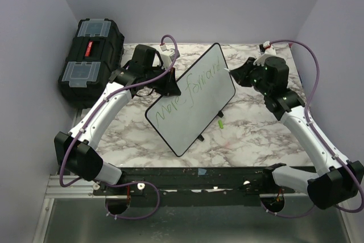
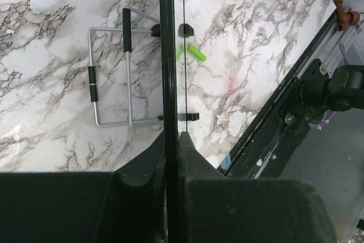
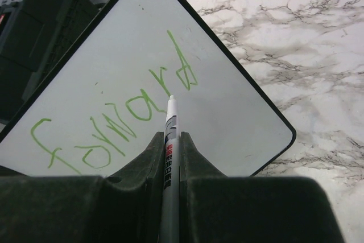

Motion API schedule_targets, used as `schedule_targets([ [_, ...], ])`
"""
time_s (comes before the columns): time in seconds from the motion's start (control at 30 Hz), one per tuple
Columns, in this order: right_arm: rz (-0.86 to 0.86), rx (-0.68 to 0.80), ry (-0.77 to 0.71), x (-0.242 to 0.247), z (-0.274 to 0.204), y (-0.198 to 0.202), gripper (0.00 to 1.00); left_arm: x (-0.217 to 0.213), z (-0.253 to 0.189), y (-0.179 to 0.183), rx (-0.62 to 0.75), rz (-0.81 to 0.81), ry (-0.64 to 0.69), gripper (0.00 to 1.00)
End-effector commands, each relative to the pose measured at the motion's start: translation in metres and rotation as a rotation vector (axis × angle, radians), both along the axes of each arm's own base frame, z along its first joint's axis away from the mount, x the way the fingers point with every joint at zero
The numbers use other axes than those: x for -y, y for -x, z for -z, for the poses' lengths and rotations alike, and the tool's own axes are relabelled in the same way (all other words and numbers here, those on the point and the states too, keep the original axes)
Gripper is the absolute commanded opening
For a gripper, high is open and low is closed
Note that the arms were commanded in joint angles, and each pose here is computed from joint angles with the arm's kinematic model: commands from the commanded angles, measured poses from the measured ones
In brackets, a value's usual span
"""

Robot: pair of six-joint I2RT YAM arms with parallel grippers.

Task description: Write a sentence on the whiteboard

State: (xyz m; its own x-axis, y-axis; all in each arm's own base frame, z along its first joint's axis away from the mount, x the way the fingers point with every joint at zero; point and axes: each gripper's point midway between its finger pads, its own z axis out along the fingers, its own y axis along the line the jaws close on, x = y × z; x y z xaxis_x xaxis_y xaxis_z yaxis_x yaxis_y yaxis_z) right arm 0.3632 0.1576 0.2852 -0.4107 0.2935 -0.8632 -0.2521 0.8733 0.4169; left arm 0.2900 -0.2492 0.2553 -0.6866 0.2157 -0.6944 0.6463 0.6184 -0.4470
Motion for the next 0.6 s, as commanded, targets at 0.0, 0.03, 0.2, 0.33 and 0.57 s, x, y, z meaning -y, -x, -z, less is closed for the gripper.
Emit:
schedule_targets([
  [0.0, -0.001, -0.012, 0.016, 0.005, -0.005, 0.017, 0.01, -0.004, 0.035, -0.003, 0.004, 0.028, -0.119, 0.00],
  [0.03, -0.003, -0.017, 0.013, 0.005, -0.004, 0.020, 0.01, -0.005, 0.036, -0.004, 0.001, 0.019, -0.125, 0.00],
  [0.2, -0.024, -0.030, -0.020, 0.004, -0.003, 0.034, 0.01, -0.014, 0.047, -0.015, -0.014, -0.038, -0.172, 0.00],
  [0.33, -0.037, -0.030, -0.045, 0.003, -0.006, 0.044, 0.01, -0.023, 0.054, -0.027, -0.016, -0.083, -0.209, 0.00],
  [0.57, -0.075, -0.037, -0.089, -0.002, -0.012, 0.060, 0.01, -0.035, 0.060, -0.045, -0.015, -0.130, -0.247, 0.00],
])
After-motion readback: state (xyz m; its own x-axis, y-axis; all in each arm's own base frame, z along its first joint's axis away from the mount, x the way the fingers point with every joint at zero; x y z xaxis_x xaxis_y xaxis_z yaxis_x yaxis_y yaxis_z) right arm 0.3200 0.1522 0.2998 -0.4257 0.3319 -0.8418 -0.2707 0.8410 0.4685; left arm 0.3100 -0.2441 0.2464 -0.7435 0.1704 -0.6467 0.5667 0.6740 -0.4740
